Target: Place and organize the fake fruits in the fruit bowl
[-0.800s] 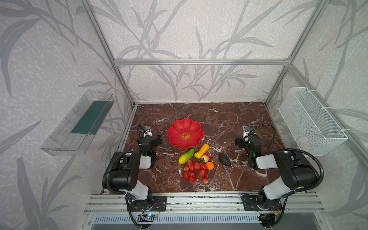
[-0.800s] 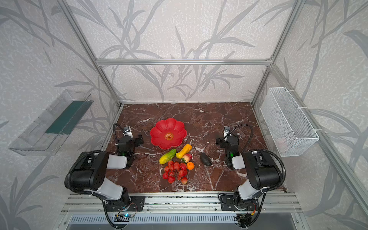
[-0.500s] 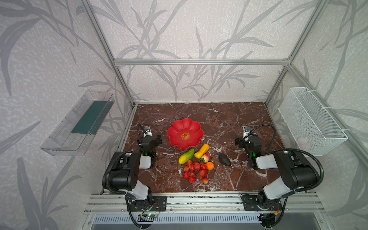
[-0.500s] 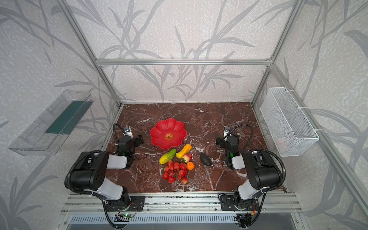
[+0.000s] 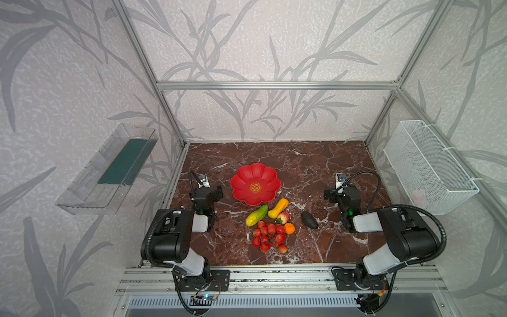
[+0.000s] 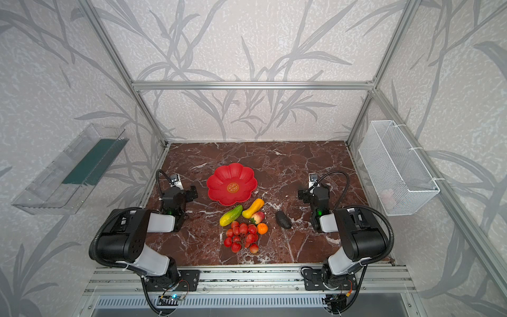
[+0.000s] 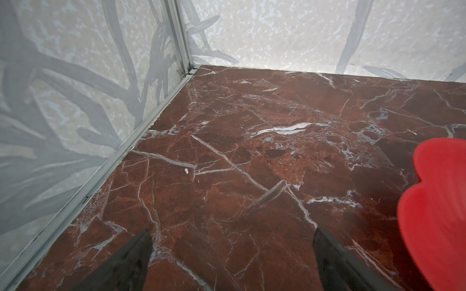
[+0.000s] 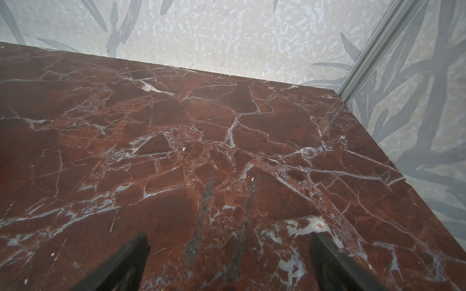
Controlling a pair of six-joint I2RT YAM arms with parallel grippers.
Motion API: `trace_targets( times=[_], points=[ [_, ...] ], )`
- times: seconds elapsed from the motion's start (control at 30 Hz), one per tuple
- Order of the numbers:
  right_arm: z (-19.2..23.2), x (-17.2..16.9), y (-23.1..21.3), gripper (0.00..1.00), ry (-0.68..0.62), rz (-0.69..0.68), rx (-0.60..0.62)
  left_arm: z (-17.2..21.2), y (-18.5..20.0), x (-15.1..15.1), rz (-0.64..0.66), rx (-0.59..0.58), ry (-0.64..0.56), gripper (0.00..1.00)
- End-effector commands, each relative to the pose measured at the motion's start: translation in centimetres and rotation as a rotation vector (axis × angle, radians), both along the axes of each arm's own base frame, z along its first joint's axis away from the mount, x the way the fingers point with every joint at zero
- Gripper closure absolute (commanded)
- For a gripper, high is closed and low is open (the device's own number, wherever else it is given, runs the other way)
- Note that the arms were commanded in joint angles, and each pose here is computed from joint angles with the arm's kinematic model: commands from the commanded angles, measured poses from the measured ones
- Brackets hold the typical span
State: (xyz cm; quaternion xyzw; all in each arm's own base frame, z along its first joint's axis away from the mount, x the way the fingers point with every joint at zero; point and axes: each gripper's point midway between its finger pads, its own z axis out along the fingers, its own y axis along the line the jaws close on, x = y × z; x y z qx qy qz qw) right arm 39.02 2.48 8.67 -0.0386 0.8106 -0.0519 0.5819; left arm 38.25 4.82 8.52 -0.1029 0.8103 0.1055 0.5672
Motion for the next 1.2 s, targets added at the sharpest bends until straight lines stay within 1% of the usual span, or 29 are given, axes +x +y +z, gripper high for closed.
trace_targets(
  times=[0.0, 0.13, 0.23, 0.3, 0.43, 0.5, 0.57, 0.6, 0.63, 0.67, 0.73, 0.8, 0.83, 0.87, 0.9, 0.93, 1.0, 1.03, 1.1, 1.17],
  points=[
    [0.8, 0.6, 0.1, 0.01, -0.027, 0.005, 0.009, 1.1, 0.1, 0.9, 0.001, 0.010, -0.038, 0.01],
    [0.8, 0.6, 0.1, 0.01, -0.028, 0.003, 0.009, 1.2, 0.1, 0.8, -0.002, 0.013, -0.044, 0.01],
    [0.8, 0.4, 0.1, 0.01, -0.036, 0.000, 0.001, 1.5, -0.3, 0.1, -0.022, 0.017, -0.088, 0.01],
    [0.9, 0.0, 0.6, 0.01, -0.059, 0.013, -0.016, 1.8, 0.0, -0.2, 0.002, 0.019, -0.112, 0.01],
    [1.4, -0.4, 0.8, 0.01, -0.097, -0.005, -0.052, 1.6, 0.6, 0.1, 0.040, 0.018, -0.086, 0.01],
    [2.1, -0.6, 0.2, 0.01, -0.114, -0.042, -0.052, 1.7, 0.9, 0.0, 0.062, 0.019, -0.089, 0.01],
    [4.4, -0.8, -0.3, 0.01, -0.097, -0.074, -0.053, 2.7, 0.9, -0.1, 0.062, 0.022, -0.102, 0.01],
    [5.6, -0.9, -0.9, 0.01, -0.027, -0.113, -0.039, 3.4, 0.8, -0.1, 0.057, 0.027, -0.099, 0.01],
    [7.5, -1.0, -1.6, 0.01, 0.012, -0.165, 0.004, 4.6, 0.7, -0.1, 0.060, 0.036, -0.086, 0.01],
    [9.8, -1.2, -1.7, 0.01, 0.049, -0.190, 0.064, 5.8, 0.9, -0.1, 0.082, 0.041, -0.060, 0.01],
    [13.8, -1.2, 0.9, 0.01, 0.057, -0.057, 0.127, 9.1, 1.5, -0.3, 0.137, -0.005, -0.066, 0.01],
    [16.0, -1.4, 2.7, 0.01, 0.038, 0.017, 0.246, 12.6, 0.8, -0.6, 0.111, -0.067, -0.096, 0.01],
    [16.2, -1.7, 3.3, 0.01, 0.051, 0.049, 0.275, 13.9, 0.5, -0.9, 0.102, -0.114, -0.130, 0.01],
    [16.1, -2.1, 3.9, 0.01, 0.071, 0.083, 0.298, 15.4, 0.5, -1.5, 0.126, -0.195, -0.184, 0.01],
    [15.9, -2.6, 4.4, 0.01, 0.097, 0.104, 0.323, 16.2, 0.6, -2.4, 0.152, -0.275, -0.204, 0.01],
    [15.3, -3.1, 4.8, 0.00, 0.137, 0.116, 0.342, 16.7, 0.1, -3.2, 0.132, -0.310, -0.206, 0.01],
    [14.1, -4.0, 6.1, 0.05, 0.229, 0.163, 0.356, 17.8, -2.1, -4.3, -0.014, -0.309, -0.188, 0.01],
    [13.2, -4.8, 7.0, 0.06, 0.292, 0.192, 0.349, 18.0, -2.9, -5.0, -0.063, -0.312, -0.171, 0.01],
    [10.9, -6.9, 8.6, 0.08, 0.421, 0.242, 0.282, 18.2, -3.2, -6.5, -0.077, -0.319, -0.133, 0.03],
    [8.3, -9.7, 9.7, 0.08, 0.546, 0.263, 0.183, 17.7, -3.0, -8.2, -0.065, -0.302, -0.070, 0.04]
  ],
)
